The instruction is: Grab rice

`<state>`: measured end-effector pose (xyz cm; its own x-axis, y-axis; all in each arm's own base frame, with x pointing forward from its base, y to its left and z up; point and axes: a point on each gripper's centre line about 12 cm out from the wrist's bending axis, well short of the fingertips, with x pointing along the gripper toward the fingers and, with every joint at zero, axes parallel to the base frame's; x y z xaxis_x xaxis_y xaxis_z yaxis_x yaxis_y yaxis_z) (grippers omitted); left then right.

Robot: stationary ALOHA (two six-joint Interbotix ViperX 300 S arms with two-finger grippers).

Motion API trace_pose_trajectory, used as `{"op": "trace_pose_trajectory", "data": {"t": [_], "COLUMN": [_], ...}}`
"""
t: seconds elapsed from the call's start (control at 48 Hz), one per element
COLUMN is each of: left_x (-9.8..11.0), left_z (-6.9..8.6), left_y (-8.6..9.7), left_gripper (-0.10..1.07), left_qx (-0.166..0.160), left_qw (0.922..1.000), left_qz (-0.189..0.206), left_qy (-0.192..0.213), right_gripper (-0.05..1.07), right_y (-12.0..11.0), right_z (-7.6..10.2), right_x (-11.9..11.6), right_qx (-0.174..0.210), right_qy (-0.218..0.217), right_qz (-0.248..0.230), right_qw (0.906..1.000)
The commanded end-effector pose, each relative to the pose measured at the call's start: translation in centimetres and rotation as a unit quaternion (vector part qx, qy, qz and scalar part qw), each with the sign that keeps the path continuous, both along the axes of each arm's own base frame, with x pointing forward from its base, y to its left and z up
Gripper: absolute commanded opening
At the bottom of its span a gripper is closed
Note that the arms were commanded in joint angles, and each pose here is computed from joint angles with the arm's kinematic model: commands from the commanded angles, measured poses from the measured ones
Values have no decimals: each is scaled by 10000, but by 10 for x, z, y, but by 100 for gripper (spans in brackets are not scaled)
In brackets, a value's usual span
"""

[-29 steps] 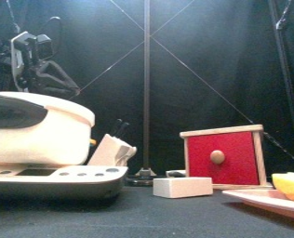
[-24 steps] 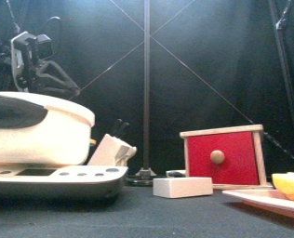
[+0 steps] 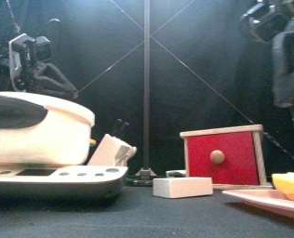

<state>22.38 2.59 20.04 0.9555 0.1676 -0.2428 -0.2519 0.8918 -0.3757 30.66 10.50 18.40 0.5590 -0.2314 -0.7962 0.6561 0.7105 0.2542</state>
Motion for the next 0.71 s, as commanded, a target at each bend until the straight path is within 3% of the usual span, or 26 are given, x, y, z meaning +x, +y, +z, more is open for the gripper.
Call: {"op": "trace_pose_trajectory", "data": {"t": [0.0, 0.125, 0.375, 0.688], "left_x": [2, 1, 0, 0], "left_z": [4, 3, 0, 0], "left_y": [0, 0, 1, 1], "left_gripper": [56, 56, 56, 56], "left_qx": [1, -19, -95, -101], "left_qw": [10000, 10000, 9999, 9999], "left_qz": [-5, 5, 61, 66], "left_qy": [-68, -55, -27, -27], "right_gripper": [90, 90, 91, 95], "right_y": [-9, -23, -37, -47], "right_z": [12, 8, -9, -32], "right_x": [23, 43, 68, 81], "right_qx": [-6, -371, -1028, -1406], "right_qy": [-330, -328, -65, 305], "right_qz": [651, 1312, 2120, 2592], "right_qw": [9973, 9901, 9718, 9550]}}
